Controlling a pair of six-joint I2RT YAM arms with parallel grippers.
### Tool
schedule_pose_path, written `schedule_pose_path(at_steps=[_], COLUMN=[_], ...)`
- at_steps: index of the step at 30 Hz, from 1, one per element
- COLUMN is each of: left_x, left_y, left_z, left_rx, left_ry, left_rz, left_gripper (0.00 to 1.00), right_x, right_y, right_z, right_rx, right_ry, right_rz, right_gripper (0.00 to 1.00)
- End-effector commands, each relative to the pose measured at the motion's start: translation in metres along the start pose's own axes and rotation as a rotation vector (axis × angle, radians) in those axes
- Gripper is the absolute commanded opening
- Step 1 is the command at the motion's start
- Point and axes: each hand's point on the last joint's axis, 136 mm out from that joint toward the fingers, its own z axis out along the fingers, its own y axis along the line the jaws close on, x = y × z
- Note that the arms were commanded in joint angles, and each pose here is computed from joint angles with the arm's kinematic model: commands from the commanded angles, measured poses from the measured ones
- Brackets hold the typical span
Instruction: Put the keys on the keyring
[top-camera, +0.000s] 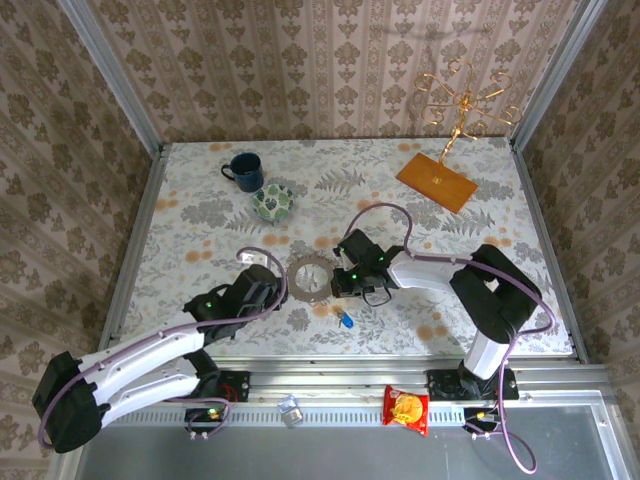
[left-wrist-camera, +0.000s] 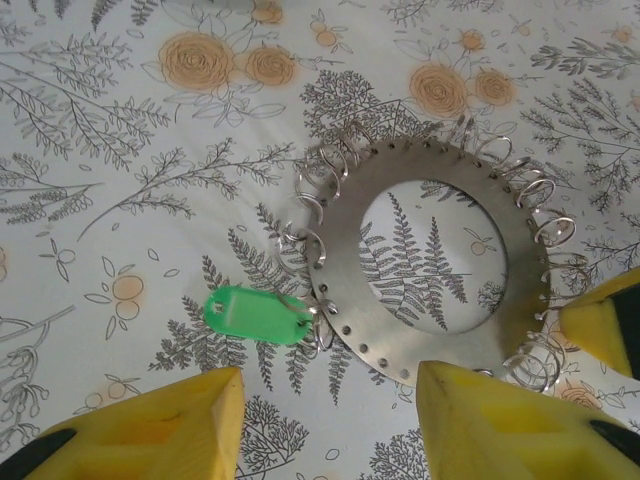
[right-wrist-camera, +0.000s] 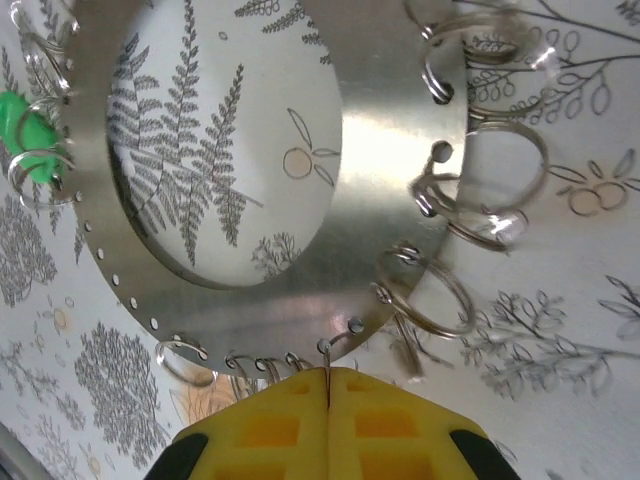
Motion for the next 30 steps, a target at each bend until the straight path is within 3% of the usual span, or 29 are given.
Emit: schedule_pose_path(at_steps=[1,10,17,24,30], left_x=[-0.025,-0.071,-0.058,-0.048,-0.035], left_y=[-0.006,-0.042,-0.093,-0.105,-0.118], left_z=[-0.01,-0.026,-0.04,-0.044,-0.044], left_rx=[0.023,0.186,0.486,0.656,0.784], left_ry=[-0.093,-0.273,-0.356,-0.389,-0.4], left_rz=[0.125,0.554,0.882,0.98,1.008], left_gripper=[0.5,0.47,0.37,0.27,0.27], right_x=[-0.004,-0.014,-0.019,-0.02,-0.02], right_y=[0.011,0.066,0.091,0.105,0.113], right_z=[-0.032,-0.098,-0.119,-0.129,-0.133], right_rx=[0.008,-0.149,-0.224,-0.275,-0.309], right_ry=[-0.015,-0.121,-0.17,-0.215,-0.247], right_rz=[-0.19,-0.768,-1.004,-1.178,-1.24], right_gripper=[0.0,0.0,0.0,0.0,0.0])
